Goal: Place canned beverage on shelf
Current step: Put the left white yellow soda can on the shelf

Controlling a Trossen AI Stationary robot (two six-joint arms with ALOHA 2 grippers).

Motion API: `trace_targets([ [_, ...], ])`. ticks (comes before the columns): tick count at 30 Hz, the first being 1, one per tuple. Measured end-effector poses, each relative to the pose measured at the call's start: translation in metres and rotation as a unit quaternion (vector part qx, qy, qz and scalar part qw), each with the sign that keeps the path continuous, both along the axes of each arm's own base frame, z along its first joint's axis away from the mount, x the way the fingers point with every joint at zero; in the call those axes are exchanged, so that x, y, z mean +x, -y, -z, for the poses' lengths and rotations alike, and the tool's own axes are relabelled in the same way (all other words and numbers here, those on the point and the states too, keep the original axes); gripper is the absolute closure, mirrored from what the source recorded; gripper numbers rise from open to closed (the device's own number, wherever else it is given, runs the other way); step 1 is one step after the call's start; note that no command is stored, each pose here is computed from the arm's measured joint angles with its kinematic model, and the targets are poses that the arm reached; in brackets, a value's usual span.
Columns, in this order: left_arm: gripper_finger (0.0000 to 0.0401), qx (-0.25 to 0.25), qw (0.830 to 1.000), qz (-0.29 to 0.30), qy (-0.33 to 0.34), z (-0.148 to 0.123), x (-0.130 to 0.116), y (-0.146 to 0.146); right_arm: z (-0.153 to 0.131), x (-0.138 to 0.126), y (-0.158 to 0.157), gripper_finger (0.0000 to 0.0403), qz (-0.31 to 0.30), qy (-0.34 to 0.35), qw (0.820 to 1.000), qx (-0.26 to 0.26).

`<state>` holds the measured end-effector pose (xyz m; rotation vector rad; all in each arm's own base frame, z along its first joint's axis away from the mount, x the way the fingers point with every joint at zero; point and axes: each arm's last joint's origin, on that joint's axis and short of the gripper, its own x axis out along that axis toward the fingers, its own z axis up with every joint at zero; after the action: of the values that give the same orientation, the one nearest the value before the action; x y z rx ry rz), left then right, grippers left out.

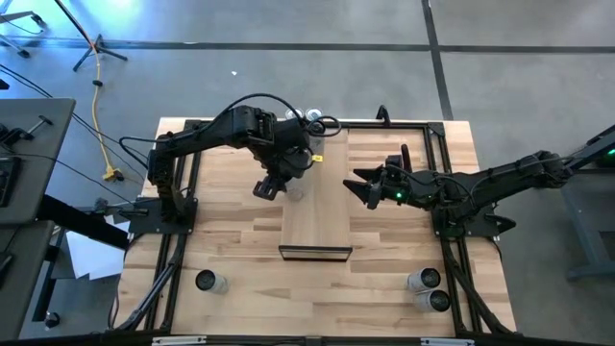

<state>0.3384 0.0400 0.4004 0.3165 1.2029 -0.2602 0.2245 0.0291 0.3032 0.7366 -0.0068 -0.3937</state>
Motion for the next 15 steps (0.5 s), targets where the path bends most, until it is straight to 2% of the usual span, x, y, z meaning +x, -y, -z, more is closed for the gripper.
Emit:
trace_targets([
  [11, 0.0165, -0.012, 1.0, 0.005, -0.01, 0.008, 0.008, 0.001, 0.0, 0.0, 0.0, 0.0006, 0.0, -0.001, 1.0, 0.0],
  [15, 0.0153, -0.012, 1.0, 0.007, -0.016, 0.012, 0.011, 0.001, 0.001, 0.0, 0.0, 0.0006, 0.0, -0.006, 1.0, -0.001],
])
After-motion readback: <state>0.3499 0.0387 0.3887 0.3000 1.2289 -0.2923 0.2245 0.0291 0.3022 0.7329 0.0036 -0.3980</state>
